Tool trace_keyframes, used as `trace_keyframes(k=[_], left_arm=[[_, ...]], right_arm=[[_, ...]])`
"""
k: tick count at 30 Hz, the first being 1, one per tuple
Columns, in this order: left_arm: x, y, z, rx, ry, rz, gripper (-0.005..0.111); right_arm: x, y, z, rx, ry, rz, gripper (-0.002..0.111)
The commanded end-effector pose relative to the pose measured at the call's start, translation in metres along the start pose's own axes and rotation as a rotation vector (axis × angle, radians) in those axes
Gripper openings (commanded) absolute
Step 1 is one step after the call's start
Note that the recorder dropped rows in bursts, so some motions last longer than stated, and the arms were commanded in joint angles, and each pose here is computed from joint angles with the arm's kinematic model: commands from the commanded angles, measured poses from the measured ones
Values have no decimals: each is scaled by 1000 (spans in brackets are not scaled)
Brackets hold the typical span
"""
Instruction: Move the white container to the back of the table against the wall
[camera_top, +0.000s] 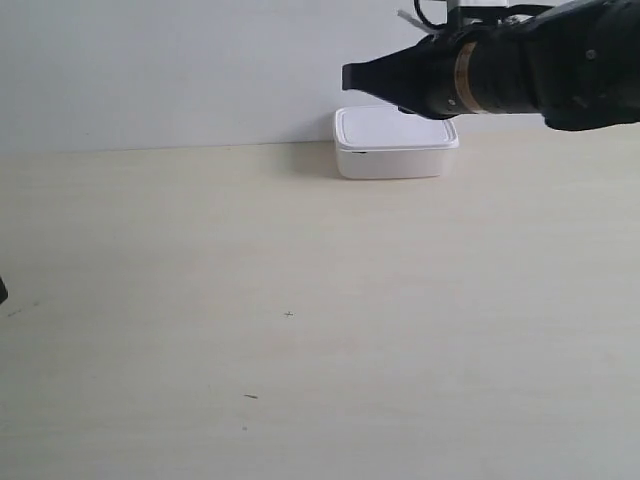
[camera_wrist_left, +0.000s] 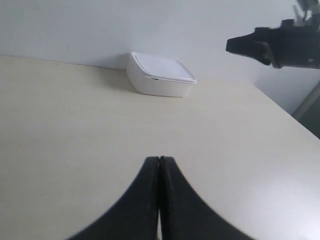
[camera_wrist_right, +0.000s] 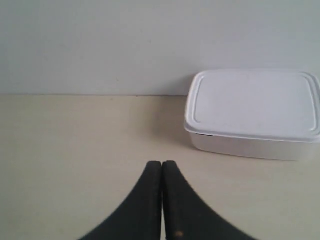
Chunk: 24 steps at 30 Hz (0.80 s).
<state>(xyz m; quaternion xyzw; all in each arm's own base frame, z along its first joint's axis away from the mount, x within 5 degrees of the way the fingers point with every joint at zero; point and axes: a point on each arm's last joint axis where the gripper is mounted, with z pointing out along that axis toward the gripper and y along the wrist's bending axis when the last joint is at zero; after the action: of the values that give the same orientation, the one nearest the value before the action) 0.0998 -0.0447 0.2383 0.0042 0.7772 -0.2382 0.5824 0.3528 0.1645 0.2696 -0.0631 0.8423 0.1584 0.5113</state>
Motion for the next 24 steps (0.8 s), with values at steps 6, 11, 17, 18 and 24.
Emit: trace_keyframes(k=[6,11,17,18,24], left_arm=[[25,8,-5,12,58,-47,0],[38,14,-10,17,64,-83,0],[44,14,-26,125,-23,-108,0],[44,12,-28,153,-33,-105,0],[43,-2,-45,360,-101,-37,0]], right_arm=[[14,23,-92,-17,-95,-51,0],[28,26,-131,-49,-130,38,0],[49,36,-197,-231,-194,25,0],[52,36,-204,-254,-198,23,0],[91,15,-246,-379,-234,16,0]])
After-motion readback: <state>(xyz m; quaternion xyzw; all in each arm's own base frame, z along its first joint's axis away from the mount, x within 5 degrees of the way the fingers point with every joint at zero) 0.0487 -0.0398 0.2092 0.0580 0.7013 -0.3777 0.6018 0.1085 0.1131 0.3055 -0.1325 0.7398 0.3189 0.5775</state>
